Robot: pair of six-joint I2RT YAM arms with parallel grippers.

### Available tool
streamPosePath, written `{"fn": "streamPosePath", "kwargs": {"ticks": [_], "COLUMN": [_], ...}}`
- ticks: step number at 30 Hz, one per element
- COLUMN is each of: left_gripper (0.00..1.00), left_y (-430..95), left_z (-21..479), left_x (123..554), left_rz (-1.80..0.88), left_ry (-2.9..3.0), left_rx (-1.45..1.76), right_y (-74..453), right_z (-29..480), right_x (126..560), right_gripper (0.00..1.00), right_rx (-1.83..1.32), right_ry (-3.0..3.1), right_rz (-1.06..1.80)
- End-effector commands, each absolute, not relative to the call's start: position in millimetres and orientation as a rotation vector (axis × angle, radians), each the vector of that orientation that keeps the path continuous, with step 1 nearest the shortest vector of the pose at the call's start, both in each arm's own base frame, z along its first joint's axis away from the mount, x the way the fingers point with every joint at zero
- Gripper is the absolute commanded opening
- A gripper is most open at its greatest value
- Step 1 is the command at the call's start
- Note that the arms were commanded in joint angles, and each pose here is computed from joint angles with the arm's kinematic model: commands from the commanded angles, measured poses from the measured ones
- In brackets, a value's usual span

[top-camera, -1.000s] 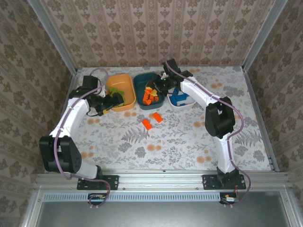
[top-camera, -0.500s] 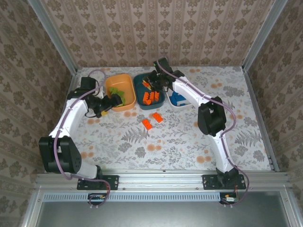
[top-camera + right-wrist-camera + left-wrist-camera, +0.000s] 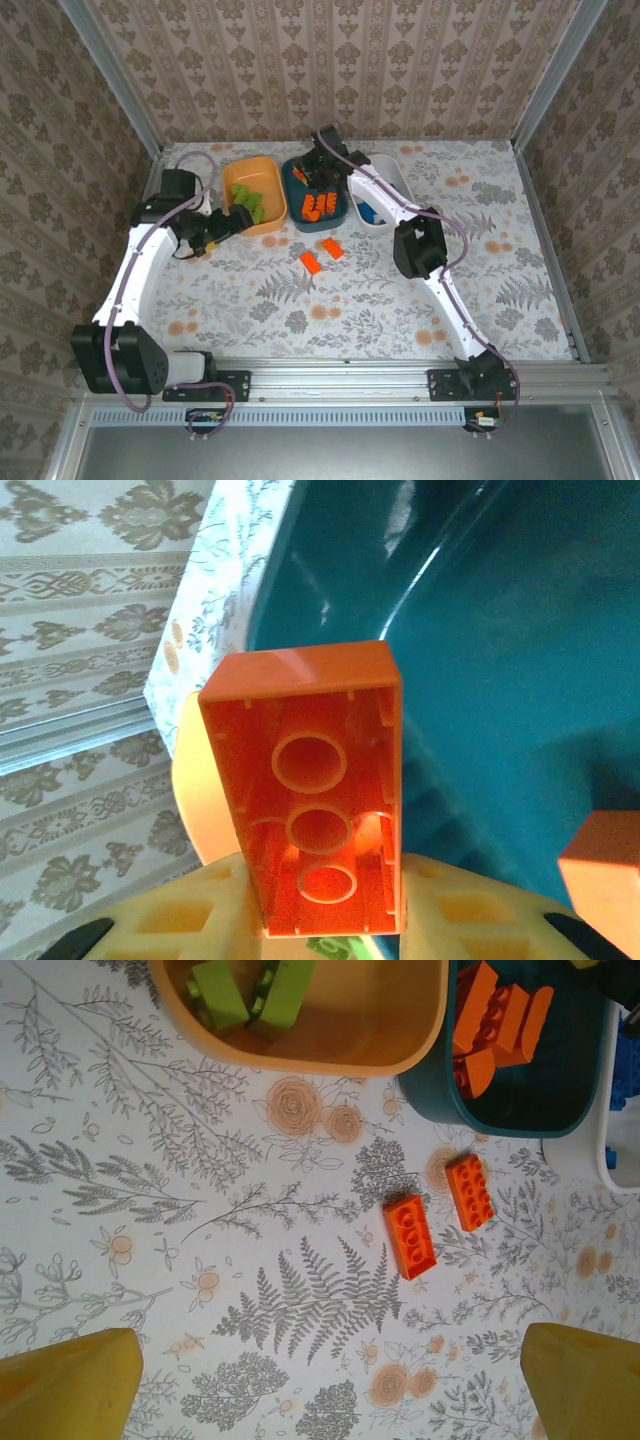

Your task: Sort the legos into containers by color

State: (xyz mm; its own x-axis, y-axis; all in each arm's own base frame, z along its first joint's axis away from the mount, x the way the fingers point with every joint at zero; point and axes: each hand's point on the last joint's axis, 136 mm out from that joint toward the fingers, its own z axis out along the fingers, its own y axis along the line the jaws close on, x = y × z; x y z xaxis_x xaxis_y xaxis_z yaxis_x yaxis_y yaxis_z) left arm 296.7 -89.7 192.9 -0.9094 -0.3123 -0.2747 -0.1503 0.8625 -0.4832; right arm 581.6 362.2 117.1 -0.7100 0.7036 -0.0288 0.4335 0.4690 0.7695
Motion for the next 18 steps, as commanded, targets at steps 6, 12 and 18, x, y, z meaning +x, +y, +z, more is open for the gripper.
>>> {"fn": "streamPosePath", "kwargs": {"ticks": [6, 12, 18], "left_gripper": [1.0, 1.0, 1.0], "left_y": [-83.6, -79.8, -79.0], "left_z": [189.9, 197.0, 201.7], "left_x": [278.5, 275.2, 277.3], "left_rz": [-0.604, -0.571, -0.571], "left_ry": [2.723, 2.702, 2.677], "left_rx": [-0.407, -0.425, -0.43], "right_y": [361.6, 365.0, 362.8], "right_z": [107.0, 108.3, 126.5], "right_x": [581.7, 580.9, 582.9], "right_gripper": [0.37, 0.51, 0.58], "right_rx": [1.053, 1.03, 0.993], "right_ry": [2.39, 2.404, 2.389], "right_rz": [1.094, 1.108, 1.138]}}
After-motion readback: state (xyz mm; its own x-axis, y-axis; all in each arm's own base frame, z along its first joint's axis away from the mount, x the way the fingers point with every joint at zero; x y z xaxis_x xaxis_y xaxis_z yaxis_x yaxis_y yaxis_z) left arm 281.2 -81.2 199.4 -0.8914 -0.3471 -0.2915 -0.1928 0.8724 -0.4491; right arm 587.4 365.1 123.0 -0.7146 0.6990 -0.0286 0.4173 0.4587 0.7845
